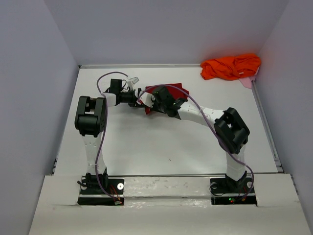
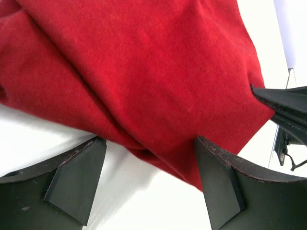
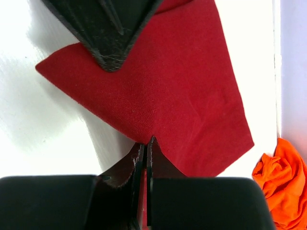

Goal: Fold and stack the t-shirts
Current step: Place the square-folded T-shirt at the corner of the board.

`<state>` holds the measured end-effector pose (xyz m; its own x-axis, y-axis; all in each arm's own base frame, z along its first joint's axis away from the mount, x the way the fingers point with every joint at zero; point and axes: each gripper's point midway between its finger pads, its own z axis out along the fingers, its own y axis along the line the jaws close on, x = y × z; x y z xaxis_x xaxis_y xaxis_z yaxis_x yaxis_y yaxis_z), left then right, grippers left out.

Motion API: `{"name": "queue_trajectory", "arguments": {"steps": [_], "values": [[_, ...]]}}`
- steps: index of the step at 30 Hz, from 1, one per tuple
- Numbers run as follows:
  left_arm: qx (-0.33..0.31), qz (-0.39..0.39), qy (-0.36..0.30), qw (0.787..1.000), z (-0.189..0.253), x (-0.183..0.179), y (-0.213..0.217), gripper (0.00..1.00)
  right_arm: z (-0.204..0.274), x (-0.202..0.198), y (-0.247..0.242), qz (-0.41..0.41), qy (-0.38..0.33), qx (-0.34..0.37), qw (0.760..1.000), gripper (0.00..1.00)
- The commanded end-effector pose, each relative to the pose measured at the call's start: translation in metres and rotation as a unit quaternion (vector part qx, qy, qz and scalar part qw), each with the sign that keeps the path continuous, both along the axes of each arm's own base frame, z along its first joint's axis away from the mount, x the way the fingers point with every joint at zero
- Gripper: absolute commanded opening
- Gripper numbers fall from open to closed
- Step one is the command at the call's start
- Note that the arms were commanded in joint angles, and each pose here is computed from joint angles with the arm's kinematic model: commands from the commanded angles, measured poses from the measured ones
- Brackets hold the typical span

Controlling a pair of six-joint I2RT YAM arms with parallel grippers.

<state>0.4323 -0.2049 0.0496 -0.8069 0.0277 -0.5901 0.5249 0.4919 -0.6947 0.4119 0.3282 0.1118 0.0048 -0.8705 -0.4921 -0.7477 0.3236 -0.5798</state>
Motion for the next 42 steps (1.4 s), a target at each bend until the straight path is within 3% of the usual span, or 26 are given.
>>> {"name": "queue_trajectory", "arguments": {"steps": [1, 25, 42], "values": [[0.012, 0.015, 0.009, 1.0, 0.008, -0.011, 0.015, 0.88, 0.066, 0.016, 0.006, -0.006, -0.062, 0.046, 0.997, 0.0], [-0.09, 0.045, 0.069, 0.993, -0.001, -0.012, 0.007, 0.89, 0.06, 0.013, 0.007, -0.006, -0.049, 0.049, 0.998, 0.0], [-0.133, 0.022, 0.109, 0.985, -0.006, -0.007, -0.043, 0.89, 0.042, 0.002, 0.005, 0.0, -0.018, 0.046, 0.999, 0.0]]}}
